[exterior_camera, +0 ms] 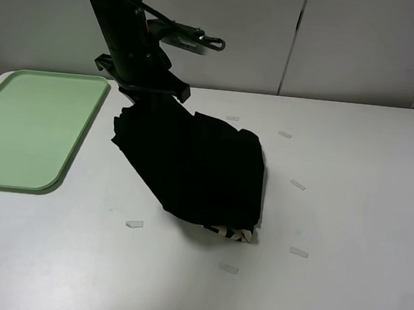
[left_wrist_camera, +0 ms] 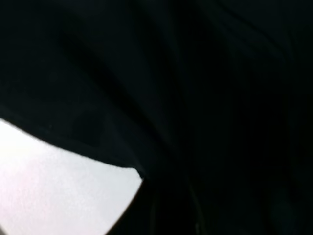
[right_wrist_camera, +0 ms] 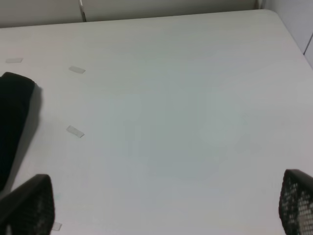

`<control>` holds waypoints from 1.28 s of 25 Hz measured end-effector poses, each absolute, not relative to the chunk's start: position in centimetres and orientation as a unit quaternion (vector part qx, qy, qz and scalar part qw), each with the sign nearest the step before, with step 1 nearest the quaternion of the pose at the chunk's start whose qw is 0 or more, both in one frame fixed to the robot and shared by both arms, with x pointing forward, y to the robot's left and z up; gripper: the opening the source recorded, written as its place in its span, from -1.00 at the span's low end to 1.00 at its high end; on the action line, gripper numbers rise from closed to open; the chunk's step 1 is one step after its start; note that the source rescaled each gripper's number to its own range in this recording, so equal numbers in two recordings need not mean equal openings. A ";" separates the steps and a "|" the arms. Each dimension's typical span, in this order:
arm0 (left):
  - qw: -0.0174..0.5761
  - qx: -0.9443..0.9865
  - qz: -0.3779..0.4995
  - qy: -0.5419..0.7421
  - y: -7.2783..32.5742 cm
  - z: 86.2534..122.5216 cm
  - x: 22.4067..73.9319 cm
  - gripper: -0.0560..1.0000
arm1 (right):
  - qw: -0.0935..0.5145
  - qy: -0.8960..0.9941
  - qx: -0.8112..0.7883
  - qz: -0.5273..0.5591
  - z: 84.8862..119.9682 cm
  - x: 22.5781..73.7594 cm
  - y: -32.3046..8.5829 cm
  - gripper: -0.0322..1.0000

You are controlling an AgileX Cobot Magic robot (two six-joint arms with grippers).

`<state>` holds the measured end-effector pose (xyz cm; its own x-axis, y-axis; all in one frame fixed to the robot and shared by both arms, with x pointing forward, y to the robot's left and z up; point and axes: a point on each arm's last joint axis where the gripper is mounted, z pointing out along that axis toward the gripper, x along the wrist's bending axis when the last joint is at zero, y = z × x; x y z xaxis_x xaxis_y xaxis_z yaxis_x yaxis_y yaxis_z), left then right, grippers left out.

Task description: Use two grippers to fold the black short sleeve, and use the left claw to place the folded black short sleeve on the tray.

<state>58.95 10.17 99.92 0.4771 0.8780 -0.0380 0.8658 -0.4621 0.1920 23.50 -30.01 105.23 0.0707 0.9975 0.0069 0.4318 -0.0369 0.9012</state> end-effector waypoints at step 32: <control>0.232 0.884 0.009 0.406 -4.3 92.8 53.7 -0.80 | 0.387 0.576 0.621 0.365 105.2 23.5 -30.0 1.00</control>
